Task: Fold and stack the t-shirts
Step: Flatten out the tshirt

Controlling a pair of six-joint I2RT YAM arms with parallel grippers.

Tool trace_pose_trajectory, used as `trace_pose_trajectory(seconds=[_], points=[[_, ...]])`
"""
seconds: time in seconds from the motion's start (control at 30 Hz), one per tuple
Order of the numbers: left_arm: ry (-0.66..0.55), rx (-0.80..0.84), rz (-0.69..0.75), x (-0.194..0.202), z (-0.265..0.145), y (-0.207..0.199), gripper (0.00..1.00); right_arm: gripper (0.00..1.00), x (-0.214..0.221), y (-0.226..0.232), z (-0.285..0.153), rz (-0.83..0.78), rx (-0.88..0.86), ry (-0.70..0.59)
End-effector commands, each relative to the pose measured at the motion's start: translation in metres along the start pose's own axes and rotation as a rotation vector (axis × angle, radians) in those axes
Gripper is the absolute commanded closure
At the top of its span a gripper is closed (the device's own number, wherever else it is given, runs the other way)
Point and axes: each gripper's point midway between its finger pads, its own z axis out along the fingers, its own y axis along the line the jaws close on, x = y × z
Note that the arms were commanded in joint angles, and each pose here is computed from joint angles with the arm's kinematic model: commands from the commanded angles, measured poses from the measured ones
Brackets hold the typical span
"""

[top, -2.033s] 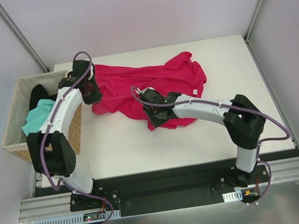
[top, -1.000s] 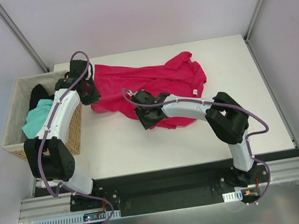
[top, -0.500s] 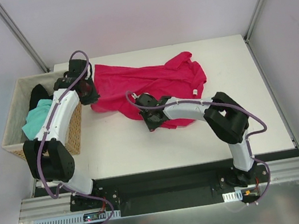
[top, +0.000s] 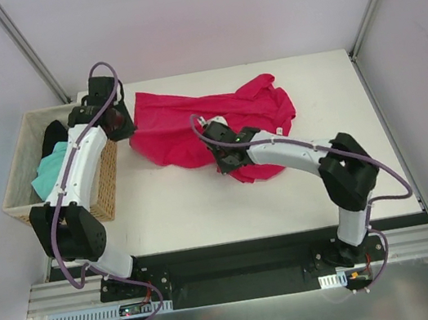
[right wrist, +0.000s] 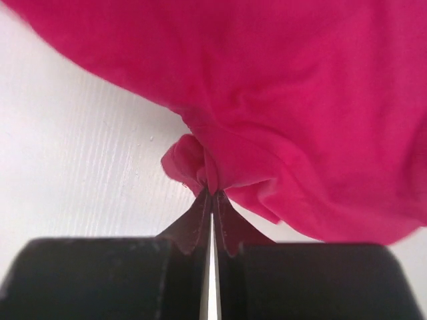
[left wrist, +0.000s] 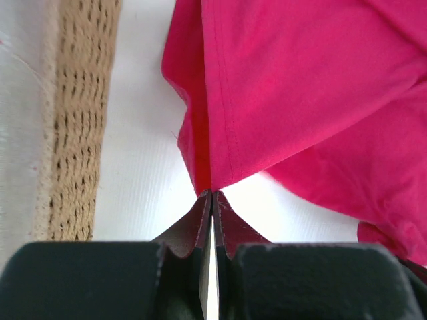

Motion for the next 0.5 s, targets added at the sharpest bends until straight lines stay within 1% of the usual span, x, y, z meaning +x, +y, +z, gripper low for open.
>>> trace_pose_trajectory(seconds=[0.0,0.17,0.47], points=[[-0.122,0.005,-0.036,-0.037,-0.033,0.005,1.00,0.99,-0.045,-0.028,-0.060,0.054,0.082,-0.163],[-0.136,0.010,-0.051,-0.048,-0.033,0.009,1.00,0.99,-0.053,-0.049,-0.079,0.068,0.140,-0.197],[-0.142,-0.012,-0.052,-0.050,-0.034,0.019,1.00,0.99,-0.040,-0.063,-0.091,0.085,0.162,-0.190]])
